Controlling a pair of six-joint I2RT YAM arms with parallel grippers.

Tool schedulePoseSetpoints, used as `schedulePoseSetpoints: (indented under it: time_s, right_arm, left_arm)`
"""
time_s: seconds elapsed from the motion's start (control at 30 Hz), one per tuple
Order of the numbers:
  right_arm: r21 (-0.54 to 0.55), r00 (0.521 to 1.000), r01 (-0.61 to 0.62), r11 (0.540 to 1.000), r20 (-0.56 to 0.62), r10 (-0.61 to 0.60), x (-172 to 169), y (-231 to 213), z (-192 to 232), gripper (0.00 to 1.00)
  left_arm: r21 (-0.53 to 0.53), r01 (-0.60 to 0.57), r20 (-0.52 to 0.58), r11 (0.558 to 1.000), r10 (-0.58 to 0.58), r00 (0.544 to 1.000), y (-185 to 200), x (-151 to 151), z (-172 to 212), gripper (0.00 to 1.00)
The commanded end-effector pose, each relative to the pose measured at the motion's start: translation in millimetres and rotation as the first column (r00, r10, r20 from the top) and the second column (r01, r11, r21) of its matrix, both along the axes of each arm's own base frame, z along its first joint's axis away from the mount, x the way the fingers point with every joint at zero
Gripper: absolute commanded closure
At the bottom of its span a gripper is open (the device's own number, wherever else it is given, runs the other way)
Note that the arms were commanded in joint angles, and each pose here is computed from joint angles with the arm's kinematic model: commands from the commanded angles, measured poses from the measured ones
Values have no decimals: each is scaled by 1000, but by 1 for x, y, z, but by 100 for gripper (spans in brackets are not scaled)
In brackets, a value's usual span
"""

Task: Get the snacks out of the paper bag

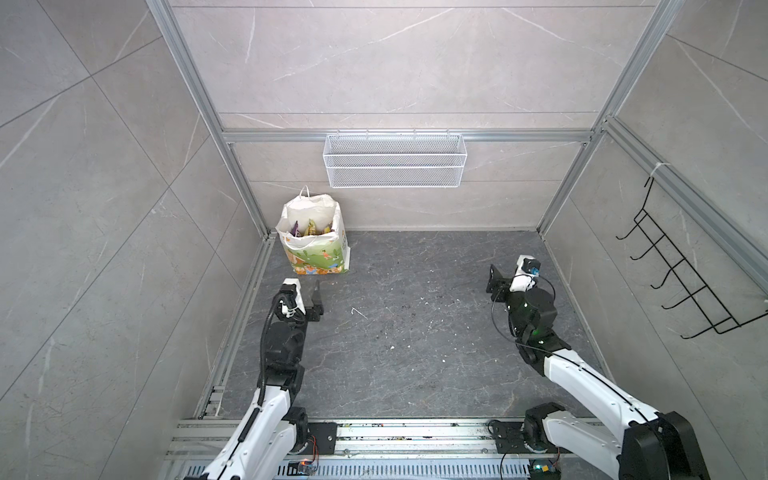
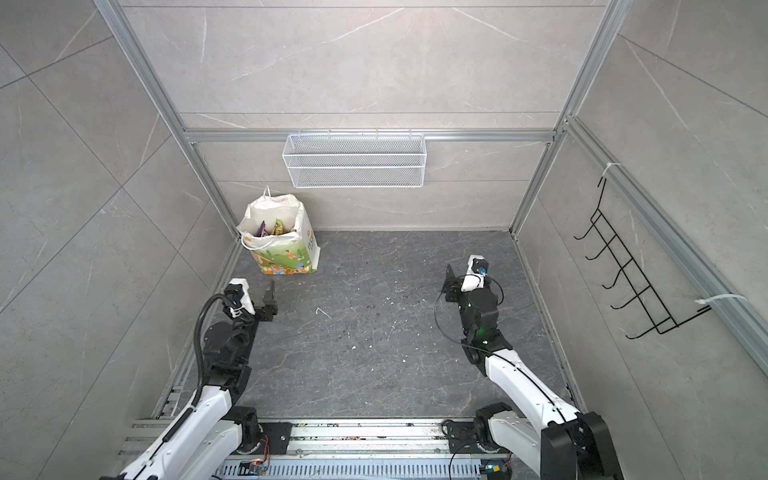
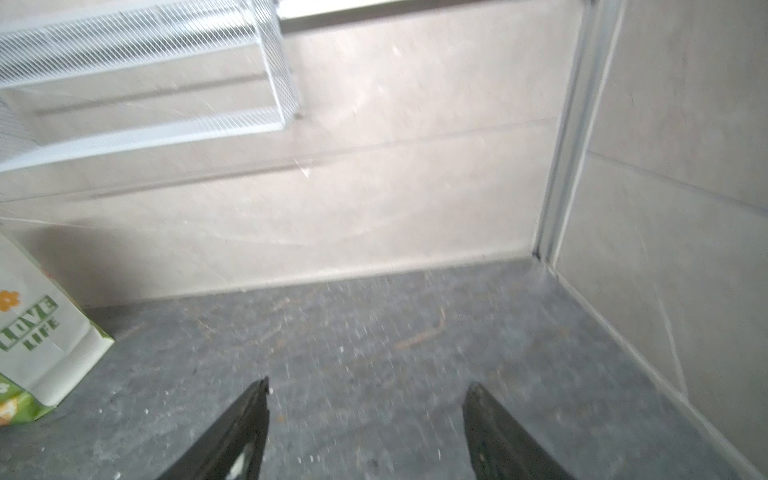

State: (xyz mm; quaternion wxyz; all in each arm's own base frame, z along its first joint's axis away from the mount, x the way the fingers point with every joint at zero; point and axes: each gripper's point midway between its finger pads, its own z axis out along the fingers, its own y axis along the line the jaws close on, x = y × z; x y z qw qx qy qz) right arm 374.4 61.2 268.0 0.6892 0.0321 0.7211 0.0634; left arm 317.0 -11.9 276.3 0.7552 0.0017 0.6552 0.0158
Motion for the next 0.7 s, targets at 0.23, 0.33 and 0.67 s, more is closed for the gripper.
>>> schedulePoseSetpoints:
  time_s: [0.23, 0.33, 0.67]
  right_arm:
    - [121, 944, -233, 965, -208, 254, 16, 57, -42, 43]
    - [155, 937, -245, 957, -216, 275, 12, 61, -43, 42]
    - [139, 890, -369, 919, -233, 393, -3, 104, -43, 41]
  left_arm:
    - [-459, -137, -235, 878, 29, 972, 127, 67, -30, 100]
    - [-567, -32, -307, 823, -175, 935, 138, 111, -43, 100]
    - [-742, 16, -368, 671, -427, 826, 162, 217, -92, 100]
